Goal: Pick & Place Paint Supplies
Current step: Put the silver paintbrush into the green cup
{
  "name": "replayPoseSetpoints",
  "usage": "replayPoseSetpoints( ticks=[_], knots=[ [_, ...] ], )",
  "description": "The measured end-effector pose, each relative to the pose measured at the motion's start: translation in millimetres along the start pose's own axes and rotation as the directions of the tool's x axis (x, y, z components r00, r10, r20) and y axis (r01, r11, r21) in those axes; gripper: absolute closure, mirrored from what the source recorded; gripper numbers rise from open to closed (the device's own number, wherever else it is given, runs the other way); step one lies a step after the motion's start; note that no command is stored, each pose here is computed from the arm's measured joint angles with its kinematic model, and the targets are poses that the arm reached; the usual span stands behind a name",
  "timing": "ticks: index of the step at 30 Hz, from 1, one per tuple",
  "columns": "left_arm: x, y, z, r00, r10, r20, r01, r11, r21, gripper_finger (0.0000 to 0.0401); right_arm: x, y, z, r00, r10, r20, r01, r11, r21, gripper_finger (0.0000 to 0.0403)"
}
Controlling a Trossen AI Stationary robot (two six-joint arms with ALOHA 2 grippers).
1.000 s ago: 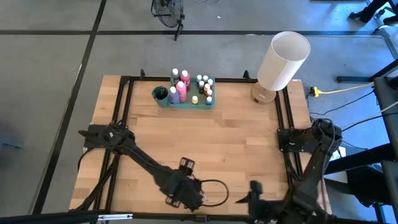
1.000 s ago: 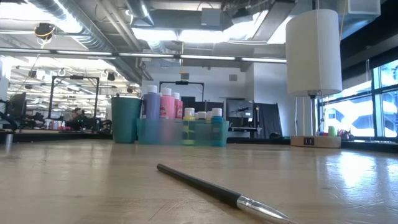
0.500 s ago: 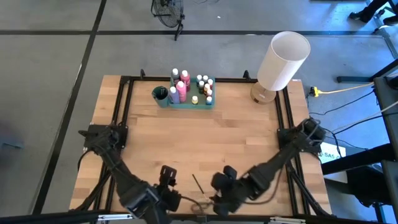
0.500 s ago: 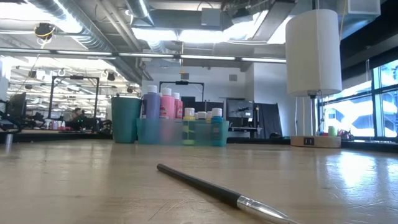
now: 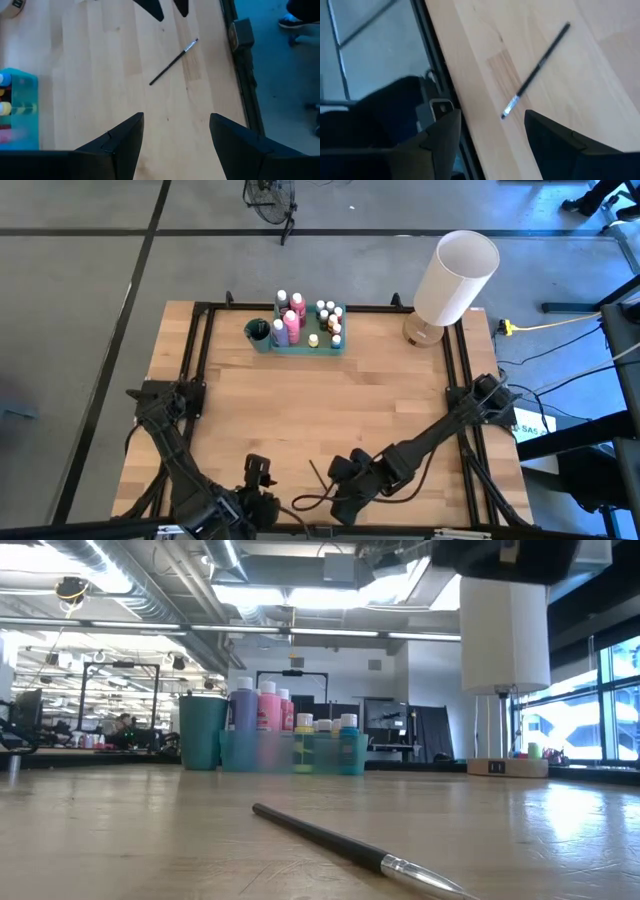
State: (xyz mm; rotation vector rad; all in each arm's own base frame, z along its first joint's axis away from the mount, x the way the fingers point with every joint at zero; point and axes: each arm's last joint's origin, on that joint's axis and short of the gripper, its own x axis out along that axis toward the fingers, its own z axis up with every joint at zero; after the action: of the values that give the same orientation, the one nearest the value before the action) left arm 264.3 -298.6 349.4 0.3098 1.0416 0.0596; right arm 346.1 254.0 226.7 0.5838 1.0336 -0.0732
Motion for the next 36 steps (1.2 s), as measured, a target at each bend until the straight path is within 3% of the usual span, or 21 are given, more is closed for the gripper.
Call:
replayPoseSetpoints(
  ticks=[7, 16, 29, 36],
  knots=[
    [7, 10, 7, 0.999, 0.044, 0.011, -0.043, 0.996, -0.076, 0.0178, 14, -9, -2, 0.995, -0.051, -0.082, 0.050, 0.999, -0.019, 0.0179],
    [13, 18, 12, 0.998, 0.061, 0.003, -0.061, 0.994, -0.095, 0.0178, 31, -16, -1, 0.993, -0.079, -0.093, 0.076, 0.996, -0.036, 0.0179],
    [6, 8, 6, 0.999, 0.047, 0.016, -0.044, 0.990, -0.136, 0.0178, 36, -7, -9, 0.995, -0.025, -0.092, 0.020, 0.998, -0.054, 0.0179],
    [3, 4, 3, 0.998, 0.048, 0.026, -0.041, 0.977, -0.211, 0.0178, 62, -7, -23, 0.991, -0.058, -0.121, 0.054, 0.998, -0.039, 0.0179]
  ],
)
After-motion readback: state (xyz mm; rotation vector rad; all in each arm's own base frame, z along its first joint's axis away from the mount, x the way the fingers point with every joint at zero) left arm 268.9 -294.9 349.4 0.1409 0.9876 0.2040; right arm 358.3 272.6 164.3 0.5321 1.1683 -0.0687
